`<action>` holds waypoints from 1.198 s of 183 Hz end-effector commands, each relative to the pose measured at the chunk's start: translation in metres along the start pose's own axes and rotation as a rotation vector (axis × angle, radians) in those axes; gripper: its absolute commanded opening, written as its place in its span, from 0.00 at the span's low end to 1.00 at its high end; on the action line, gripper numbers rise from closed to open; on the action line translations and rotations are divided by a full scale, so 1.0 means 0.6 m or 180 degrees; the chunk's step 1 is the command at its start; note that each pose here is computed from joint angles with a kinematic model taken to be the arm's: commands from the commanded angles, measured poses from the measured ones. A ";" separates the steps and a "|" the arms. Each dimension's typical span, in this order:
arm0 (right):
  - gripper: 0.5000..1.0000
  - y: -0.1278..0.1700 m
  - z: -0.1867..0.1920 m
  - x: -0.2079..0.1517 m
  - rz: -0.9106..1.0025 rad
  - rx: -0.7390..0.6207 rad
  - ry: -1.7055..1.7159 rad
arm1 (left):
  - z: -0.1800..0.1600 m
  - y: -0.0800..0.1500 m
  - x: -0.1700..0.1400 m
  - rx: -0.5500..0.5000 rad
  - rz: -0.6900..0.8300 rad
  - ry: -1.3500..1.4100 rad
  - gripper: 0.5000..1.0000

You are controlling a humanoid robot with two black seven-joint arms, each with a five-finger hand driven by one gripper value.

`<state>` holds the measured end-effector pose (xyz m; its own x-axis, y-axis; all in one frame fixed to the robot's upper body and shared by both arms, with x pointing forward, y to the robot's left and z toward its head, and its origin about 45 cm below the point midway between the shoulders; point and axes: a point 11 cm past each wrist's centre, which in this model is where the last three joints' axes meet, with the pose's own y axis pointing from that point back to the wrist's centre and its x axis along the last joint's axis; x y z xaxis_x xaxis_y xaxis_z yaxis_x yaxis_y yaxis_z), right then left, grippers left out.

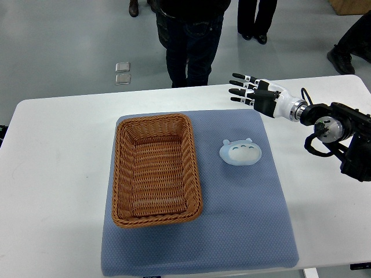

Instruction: Place blue toy in brown basket

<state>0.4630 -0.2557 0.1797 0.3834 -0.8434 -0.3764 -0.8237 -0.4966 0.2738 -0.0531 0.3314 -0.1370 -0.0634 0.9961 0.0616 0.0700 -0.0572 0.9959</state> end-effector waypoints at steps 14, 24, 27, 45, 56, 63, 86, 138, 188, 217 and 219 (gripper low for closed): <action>0.83 -0.001 0.000 -0.002 -0.0009 -0.0003 0.0043 | -0.001 0.000 0.001 0.0005 0.0004 0.0001 1.00; 0.83 0.000 -0.002 0.001 0.0015 0.0007 0.0044 | -0.001 0.000 0.000 0.0005 -0.0001 0.0000 1.00; 0.83 0.000 -0.002 0.001 0.0015 0.0007 0.0044 | -0.001 0.000 0.000 0.0005 -0.0001 0.0000 1.00; 0.83 -0.001 -0.003 -0.001 0.0003 0.0014 0.0050 | 0.001 0.000 -0.002 -0.0001 -0.0011 -0.0001 1.00; 0.83 0.001 0.000 -0.001 -0.0035 -0.0018 0.0105 | 0.000 0.000 -0.001 0.0001 -0.0006 -0.0006 1.00; 0.83 0.004 0.000 -0.001 -0.0086 -0.0061 0.0226 | 0.002 0.000 0.000 -0.0004 -0.0001 -0.0006 1.00; 0.83 0.006 -0.007 -0.010 -0.0266 -0.0008 0.0700 | 0.000 0.000 0.001 0.0000 0.0004 0.0000 1.00; 0.83 0.048 -0.039 -0.047 -0.0910 0.0093 0.1910 | 0.000 0.000 0.000 0.0001 -0.0001 -0.0005 1.00; 0.83 0.069 -0.024 -0.076 -0.1379 -0.0172 0.2911 | 0.002 0.000 0.000 -0.0004 -0.0001 -0.0006 1.00; 0.83 0.075 -0.025 -0.082 -0.1433 -0.0229 0.3318 | 0.002 0.000 0.000 -0.0004 -0.0001 -0.0006 1.00; 0.83 0.076 -0.023 -0.083 -0.1443 -0.0238 0.3353 | 0.002 0.000 0.000 -0.0004 -0.0001 -0.0006 1.00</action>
<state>0.4155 -0.2403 0.2217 0.8348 -0.3749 0.4032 -0.5175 -0.7843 0.3422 -0.0521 0.3312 -0.1371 -0.0614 0.9963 0.0609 0.0688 -0.0566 0.9960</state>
